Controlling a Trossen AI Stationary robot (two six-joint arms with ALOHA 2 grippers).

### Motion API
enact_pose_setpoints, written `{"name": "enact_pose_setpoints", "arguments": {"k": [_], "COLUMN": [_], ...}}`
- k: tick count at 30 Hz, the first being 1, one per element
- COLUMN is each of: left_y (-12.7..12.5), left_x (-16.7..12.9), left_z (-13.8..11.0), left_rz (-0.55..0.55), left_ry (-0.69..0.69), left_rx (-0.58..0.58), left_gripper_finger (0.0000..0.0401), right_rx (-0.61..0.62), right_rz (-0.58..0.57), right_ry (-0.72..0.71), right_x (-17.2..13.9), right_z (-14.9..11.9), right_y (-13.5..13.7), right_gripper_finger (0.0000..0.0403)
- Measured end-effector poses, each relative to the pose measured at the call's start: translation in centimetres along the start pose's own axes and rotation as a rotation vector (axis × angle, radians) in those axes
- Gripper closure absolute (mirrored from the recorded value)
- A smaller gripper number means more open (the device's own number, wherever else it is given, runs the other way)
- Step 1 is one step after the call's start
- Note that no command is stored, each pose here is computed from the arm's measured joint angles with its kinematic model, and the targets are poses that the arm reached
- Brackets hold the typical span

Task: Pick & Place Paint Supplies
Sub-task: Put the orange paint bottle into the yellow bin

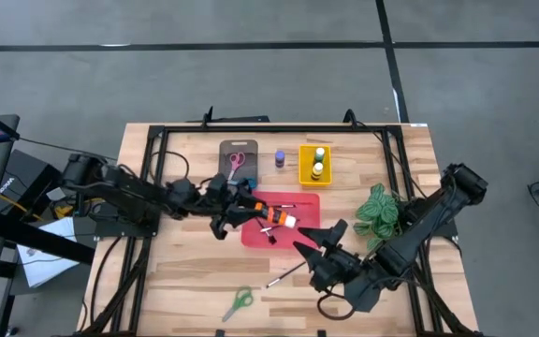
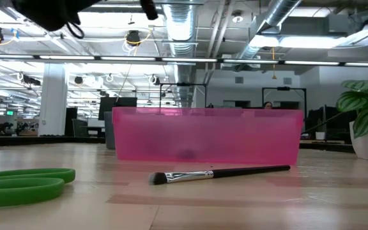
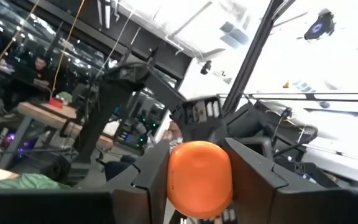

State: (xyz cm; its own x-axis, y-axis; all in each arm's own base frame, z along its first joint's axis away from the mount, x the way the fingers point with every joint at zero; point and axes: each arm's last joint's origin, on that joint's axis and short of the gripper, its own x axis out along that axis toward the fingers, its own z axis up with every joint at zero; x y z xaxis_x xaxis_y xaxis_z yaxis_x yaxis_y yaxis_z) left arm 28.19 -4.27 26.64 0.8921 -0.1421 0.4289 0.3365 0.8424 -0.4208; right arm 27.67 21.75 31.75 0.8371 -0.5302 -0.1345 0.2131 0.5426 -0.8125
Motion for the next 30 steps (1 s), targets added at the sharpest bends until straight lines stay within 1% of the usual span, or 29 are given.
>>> {"name": "enact_pose_setpoints", "arguments": {"k": [3, 6, 10, 14, 17, 21, 30], "left_y": [0.3, 0.5, 0.6, 0.4, 0.0, -0.5, -0.6], "left_x": [1.0, 1.8, 2.3, 2.4, 2.4, 2.4, 2.4], "left_z": [-0.7, -1.2, -1.8, -1.9, -2.0, -2.0, -2.0], "left_rz": [-0.002, -0.016, -0.026, -0.049, -0.066, -0.083, -0.081], "left_ry": [0.016, 0.026, 0.023, -0.003, -0.013, -0.020, -0.030], "left_rx": [-0.015, -0.031, -0.053, -0.080, -0.086, -0.091, -0.091], "left_gripper_finger": [0.0275, 0.0273, 0.0275, 0.0273, 0.0272, 0.0273, 0.0274], "right_rx": [0.020, 0.014, 0.025, 0.024, 0.023, 0.023, 0.044], "right_rz": [-0.009, -0.003, -0.003, -0.012, -0.039, -0.044, -0.056], "right_ry": [-0.003, -0.009, -0.026, -0.027, -0.014, -0.015, -0.007], "right_x": [-0.1, -0.3, -0.7, -0.9, -1.2, -1.2, -0.7], "right_z": [0.2, 0.2, 0.5, 0.6, 0.6, 0.7, 0.7], "right_y": [-0.4, -0.1, -0.3, -0.3, -0.3, -0.3, -0.6], "right_gripper_finger": [0.0195, 0.0198, 0.0203, 0.0208, 0.0213, 0.0219, 0.0224]}}
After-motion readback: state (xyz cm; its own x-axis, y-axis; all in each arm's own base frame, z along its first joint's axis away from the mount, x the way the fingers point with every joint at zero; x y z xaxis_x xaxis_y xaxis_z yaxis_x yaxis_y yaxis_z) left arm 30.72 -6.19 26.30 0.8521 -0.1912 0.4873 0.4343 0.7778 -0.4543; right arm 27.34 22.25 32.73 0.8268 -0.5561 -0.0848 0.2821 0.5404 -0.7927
